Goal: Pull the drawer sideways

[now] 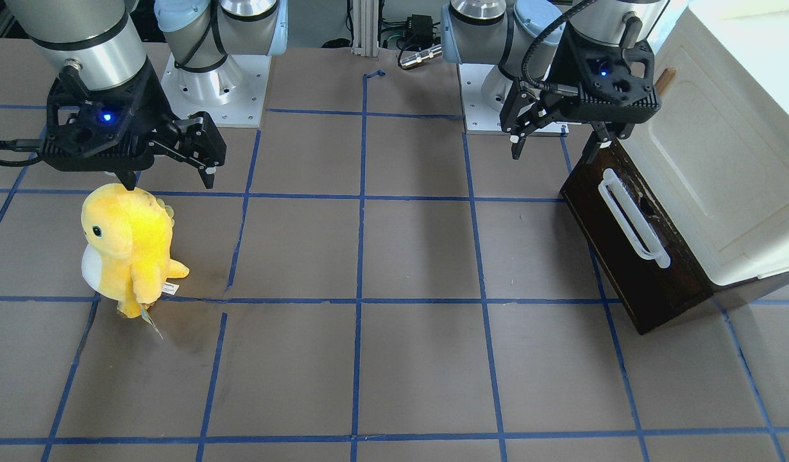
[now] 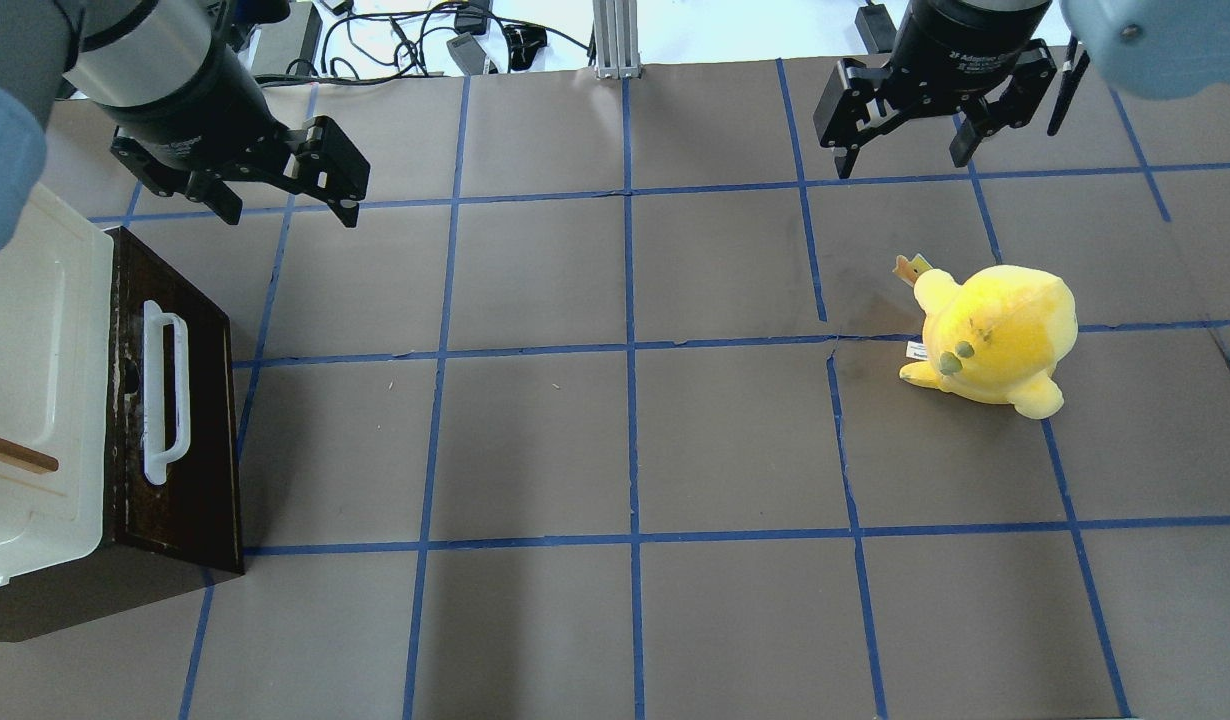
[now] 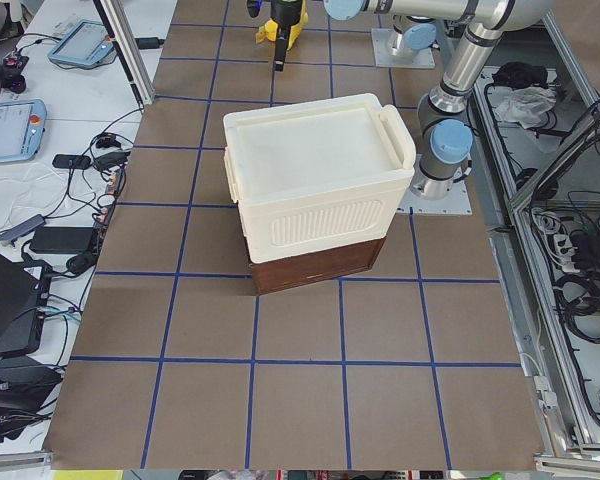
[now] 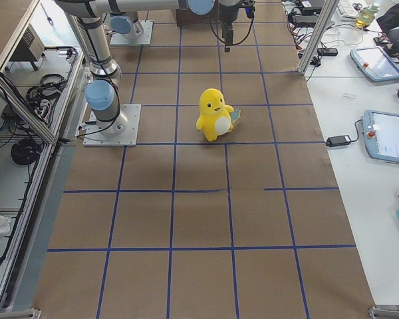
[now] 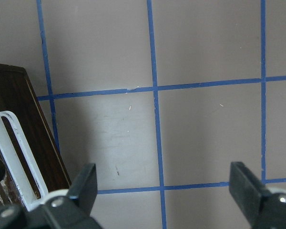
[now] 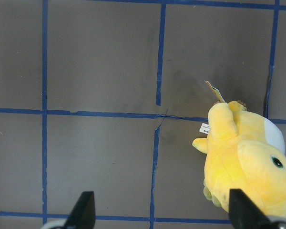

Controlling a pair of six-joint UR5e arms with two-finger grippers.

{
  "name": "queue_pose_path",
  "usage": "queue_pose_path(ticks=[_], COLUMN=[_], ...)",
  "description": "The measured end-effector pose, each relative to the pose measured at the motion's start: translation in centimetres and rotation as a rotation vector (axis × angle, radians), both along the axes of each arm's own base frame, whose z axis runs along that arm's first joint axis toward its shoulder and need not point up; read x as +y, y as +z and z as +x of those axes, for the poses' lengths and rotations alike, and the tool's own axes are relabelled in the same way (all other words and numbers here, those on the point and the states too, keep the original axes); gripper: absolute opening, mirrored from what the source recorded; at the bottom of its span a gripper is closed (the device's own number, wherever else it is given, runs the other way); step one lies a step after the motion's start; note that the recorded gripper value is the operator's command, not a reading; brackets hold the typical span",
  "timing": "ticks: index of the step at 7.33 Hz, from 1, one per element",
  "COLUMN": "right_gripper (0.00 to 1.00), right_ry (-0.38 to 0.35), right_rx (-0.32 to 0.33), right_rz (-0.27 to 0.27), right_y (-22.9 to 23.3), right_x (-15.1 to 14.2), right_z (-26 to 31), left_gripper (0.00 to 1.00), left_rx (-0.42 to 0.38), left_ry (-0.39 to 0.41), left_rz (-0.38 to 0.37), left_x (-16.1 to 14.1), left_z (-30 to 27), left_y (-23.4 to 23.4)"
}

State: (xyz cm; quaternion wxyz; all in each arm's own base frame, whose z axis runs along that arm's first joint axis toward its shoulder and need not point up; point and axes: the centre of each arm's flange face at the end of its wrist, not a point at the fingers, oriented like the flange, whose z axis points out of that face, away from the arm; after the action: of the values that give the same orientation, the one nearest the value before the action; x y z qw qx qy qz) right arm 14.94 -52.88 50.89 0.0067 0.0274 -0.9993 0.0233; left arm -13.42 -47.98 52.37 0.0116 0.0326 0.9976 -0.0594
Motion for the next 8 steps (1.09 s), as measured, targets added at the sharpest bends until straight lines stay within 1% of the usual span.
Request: queue_pose_path(ticks=[3, 5, 6, 7, 8], right_gripper=[1.00, 1.00, 1.00, 1.00, 1.00], right_ry=[0.000, 0.000, 0.000, 0.000, 0.000], right_rx=[0.000, 0.000, 0.000, 0.000, 0.000], right_rz=[0.000, 0.000, 0.000, 0.000, 0.000], right_y=[0.0, 0.0, 0.0, 0.0, 0.0], right_x=[0.0, 0.0, 0.0, 0.0, 0.0], right_z=[0.0, 0.0, 0.0, 0.0, 0.0], left_gripper=[1.00, 1.00, 1.00, 1.00, 1.00], left_rx=[-0.003, -0.027, -0.060, -0.129, -0.217], left_ry=[0.006, 0.049, 0.077, 0.095, 0.110], left_rz=[0.000, -0.015, -0.006, 0.031, 0.074], left_x=[-0.3, -2.0, -3.0, -3.3, -3.2], left_z=[0.2, 0.6, 0.7, 1.3, 2.1], left_y=[-0.2, -1.6, -3.4, -6.2, -9.4])
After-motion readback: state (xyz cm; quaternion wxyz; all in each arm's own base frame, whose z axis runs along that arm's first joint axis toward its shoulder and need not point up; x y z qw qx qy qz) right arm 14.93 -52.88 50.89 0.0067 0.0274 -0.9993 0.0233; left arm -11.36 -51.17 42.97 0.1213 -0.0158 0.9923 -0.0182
